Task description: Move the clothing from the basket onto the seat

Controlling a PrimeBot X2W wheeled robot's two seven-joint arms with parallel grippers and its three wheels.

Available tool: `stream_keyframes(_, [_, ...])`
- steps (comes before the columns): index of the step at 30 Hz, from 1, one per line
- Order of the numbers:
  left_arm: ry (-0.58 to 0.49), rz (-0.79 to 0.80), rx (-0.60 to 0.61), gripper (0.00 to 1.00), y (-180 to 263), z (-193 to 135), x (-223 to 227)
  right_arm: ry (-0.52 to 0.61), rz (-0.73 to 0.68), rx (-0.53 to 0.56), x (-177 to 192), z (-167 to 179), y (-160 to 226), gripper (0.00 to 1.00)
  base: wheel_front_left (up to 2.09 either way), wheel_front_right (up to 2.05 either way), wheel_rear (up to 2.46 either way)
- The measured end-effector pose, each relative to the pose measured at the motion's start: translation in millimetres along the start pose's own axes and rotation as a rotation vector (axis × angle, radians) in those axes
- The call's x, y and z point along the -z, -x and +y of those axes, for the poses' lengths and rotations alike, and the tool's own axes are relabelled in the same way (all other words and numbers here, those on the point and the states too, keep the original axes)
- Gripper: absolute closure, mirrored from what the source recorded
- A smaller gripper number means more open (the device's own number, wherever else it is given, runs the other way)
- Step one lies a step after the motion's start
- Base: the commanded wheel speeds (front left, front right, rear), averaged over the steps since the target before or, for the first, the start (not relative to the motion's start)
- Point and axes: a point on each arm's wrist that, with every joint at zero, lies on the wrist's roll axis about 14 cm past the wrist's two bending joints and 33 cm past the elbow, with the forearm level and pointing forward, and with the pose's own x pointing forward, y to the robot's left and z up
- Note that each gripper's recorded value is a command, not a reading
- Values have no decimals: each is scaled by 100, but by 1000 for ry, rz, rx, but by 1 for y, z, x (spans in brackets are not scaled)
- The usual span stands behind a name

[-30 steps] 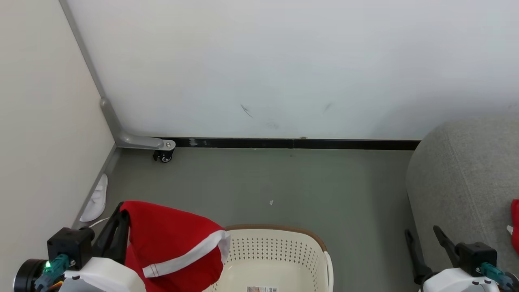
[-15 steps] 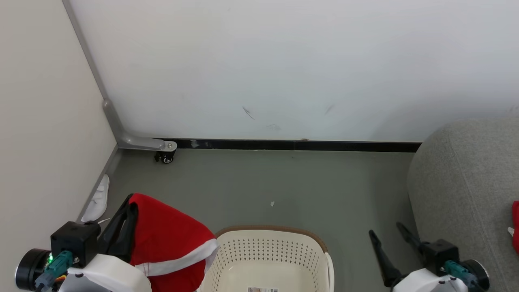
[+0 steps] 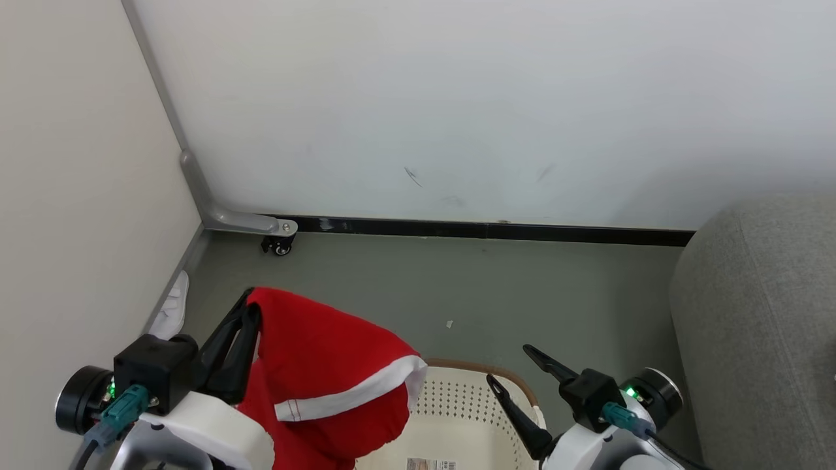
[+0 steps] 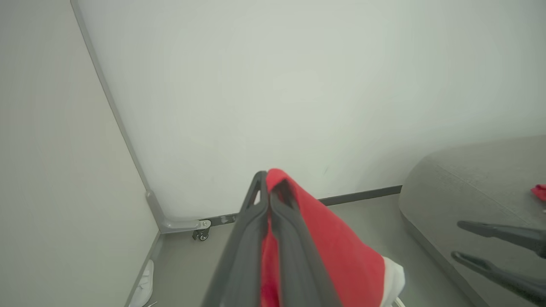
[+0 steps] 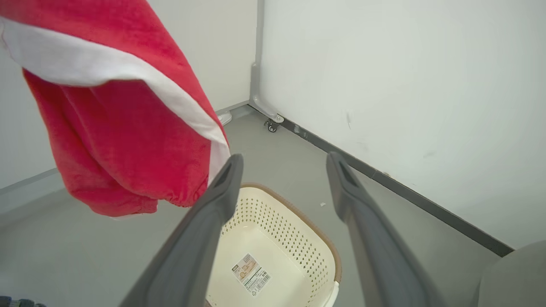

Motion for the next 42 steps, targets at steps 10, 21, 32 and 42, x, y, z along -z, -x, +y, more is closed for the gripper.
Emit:
stream_keyframes(10, [-18, -46, 94, 100, 0, -24, -20, 91, -8, -219, -6, 44, -21, 0, 0, 0, 0])
stream_keyframes(21, [-16, -60, 126, 100, -1, -34, -29, 89, -1, -369, -5, 82, -27, 0, 0, 0, 0])
stream_keyframes(32, [-10, -85, 237, 100, 0, -65, -40, 119, -5, -405, -10, 80, -35, 0, 0, 0, 0])
stream_keyframes(42, [22, -139, 352, 100, 6, -99, -62, 76, -2, -439, -12, 91, -37, 74, 0, 0, 0])
